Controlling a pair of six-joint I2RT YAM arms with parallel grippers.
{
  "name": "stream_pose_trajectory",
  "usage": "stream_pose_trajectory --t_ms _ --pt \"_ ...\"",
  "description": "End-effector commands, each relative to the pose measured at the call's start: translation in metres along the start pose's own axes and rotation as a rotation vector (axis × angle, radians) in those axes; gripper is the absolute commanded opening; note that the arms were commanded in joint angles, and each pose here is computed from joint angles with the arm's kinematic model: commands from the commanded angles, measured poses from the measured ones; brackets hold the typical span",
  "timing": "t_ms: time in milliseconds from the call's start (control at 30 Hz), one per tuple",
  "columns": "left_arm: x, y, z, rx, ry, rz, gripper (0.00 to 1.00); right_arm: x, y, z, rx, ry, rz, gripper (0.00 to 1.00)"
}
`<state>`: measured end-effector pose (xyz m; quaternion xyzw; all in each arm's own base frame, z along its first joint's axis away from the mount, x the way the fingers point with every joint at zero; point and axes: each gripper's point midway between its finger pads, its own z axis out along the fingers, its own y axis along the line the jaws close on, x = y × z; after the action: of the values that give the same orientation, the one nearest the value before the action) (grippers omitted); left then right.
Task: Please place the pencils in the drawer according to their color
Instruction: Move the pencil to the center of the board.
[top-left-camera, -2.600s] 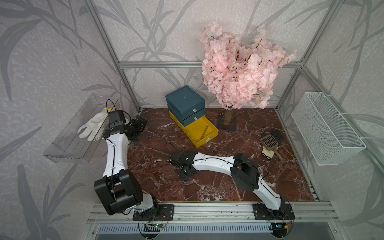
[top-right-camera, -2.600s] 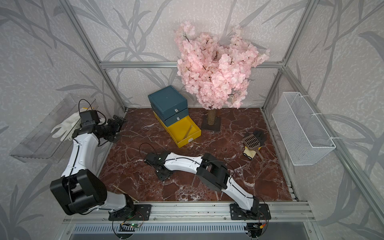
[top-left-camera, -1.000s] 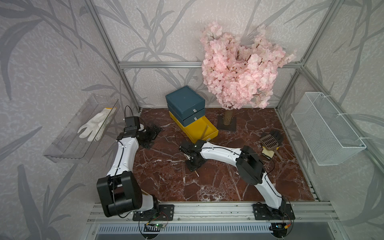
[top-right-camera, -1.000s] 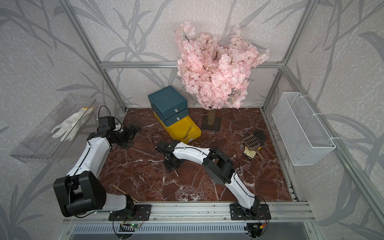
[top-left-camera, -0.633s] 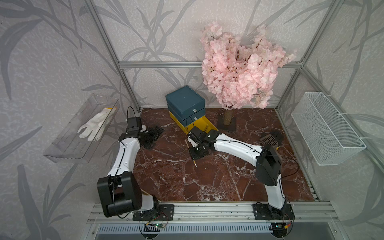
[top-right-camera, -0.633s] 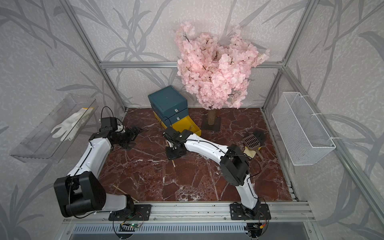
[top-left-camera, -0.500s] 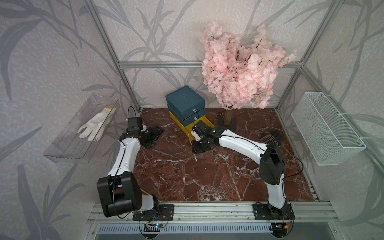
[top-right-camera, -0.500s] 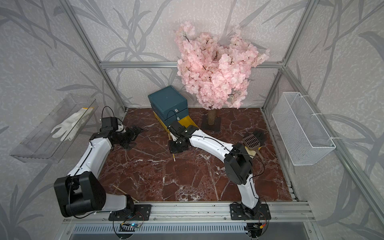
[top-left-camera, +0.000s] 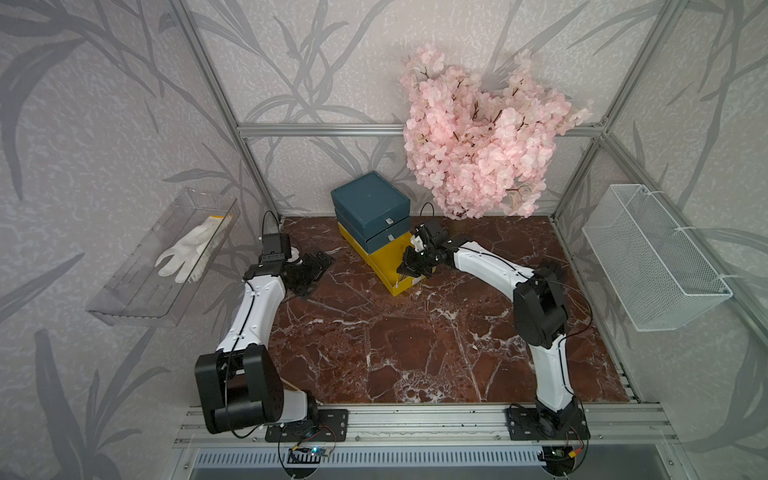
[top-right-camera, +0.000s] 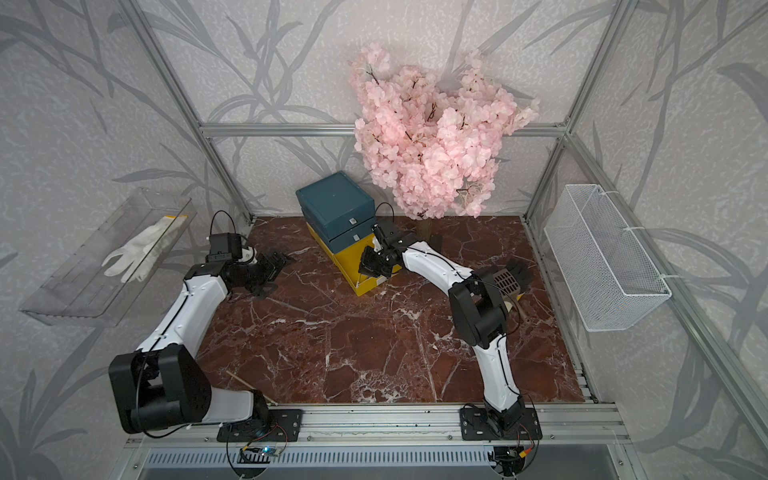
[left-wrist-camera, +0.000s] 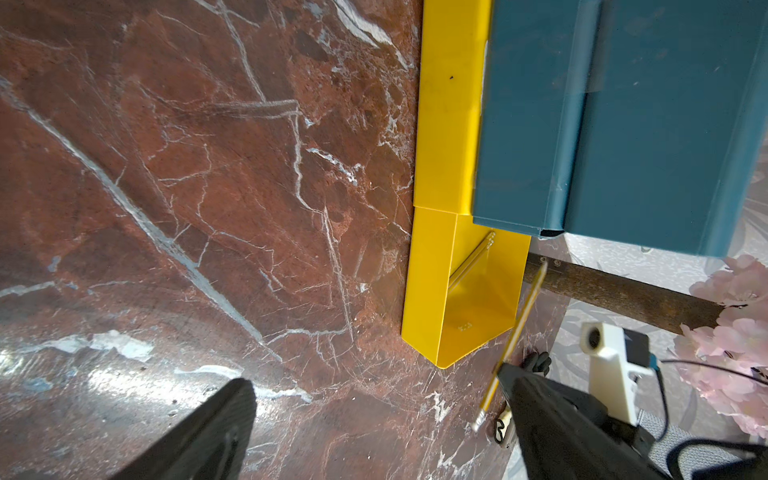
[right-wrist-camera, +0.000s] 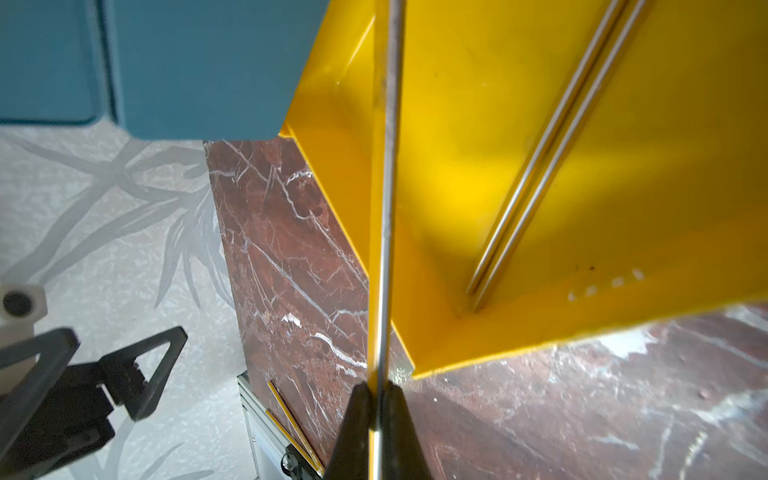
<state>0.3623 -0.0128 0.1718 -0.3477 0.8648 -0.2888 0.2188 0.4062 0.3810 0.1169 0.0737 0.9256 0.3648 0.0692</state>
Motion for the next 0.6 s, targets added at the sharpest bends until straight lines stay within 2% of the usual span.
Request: stream_pose_trajectory --t_ms 0,200,267,333,400,567 --pt "0.0 -0.008 -0.004 0.016 -0.016 0.029 1.0 -0.017 0.003 0.013 -0.043 -0.006 0.069 0.0" --pt "0.002 -0.011 -0.004 0.019 -0.015 0.033 1.0 -0.048 -0.015 0.03 0.005 -0.042 0.094 0.0" --pt "0.003 -0.011 -0.005 0.018 -0.016 0.035 1.0 -0.055 -0.016 0.029 0.034 -0.055 0.07 0.14" --pt "0.003 -0.012 -0.006 0.018 -0.018 0.037 1.0 -0.057 -0.013 0.025 0.054 -0.06 0.038 0.35" --pt "0.004 -0.012 -0.006 0.019 -0.017 0.039 1.0 -0.058 -0.011 0.018 0.066 -0.072 0.012 0.46" --pt "0.003 -0.012 -0.014 0.007 -0.035 0.061 1.0 -0.041 0.009 -0.006 0.072 -0.087 -0.1 0.5"
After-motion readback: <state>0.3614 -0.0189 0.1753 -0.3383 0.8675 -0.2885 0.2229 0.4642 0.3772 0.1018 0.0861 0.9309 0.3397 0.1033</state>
